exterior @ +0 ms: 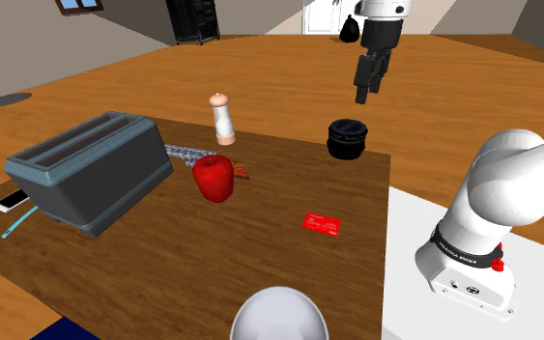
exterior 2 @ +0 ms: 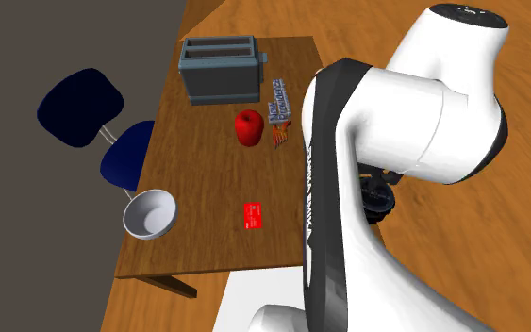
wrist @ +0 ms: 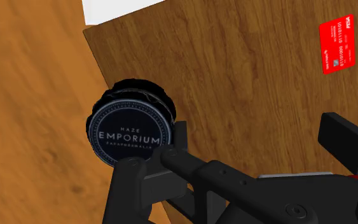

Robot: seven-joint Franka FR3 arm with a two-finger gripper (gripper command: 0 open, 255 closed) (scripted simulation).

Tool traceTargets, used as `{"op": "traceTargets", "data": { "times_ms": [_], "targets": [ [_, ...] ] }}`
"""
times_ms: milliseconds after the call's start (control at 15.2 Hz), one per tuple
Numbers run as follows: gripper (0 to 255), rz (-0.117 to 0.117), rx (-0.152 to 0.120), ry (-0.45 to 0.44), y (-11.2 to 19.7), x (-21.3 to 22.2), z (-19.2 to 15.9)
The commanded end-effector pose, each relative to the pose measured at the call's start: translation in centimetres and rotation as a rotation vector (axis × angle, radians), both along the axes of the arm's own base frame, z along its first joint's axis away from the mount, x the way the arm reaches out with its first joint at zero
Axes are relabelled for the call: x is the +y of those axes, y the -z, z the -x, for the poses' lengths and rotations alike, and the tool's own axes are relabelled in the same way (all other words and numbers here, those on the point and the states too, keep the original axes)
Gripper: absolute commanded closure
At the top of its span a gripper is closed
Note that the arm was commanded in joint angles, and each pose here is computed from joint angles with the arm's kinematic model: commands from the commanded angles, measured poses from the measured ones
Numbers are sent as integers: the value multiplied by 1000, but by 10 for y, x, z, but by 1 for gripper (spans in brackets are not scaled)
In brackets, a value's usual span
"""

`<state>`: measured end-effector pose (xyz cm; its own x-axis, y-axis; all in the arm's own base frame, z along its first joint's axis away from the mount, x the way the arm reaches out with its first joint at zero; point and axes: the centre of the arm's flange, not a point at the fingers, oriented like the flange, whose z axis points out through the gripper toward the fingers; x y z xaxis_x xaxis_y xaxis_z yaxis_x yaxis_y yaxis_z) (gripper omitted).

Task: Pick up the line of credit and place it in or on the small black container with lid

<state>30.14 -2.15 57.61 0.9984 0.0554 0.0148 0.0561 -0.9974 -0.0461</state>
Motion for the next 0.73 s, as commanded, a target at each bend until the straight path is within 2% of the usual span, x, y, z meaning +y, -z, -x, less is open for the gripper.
{"op": "traceTargets", "data": {
  "times_ms": [0,660],
  "targets": [
    [0,0,0,0,0,0,0],
    [0,66,251,-119,92,110,-46]
  ]
}}
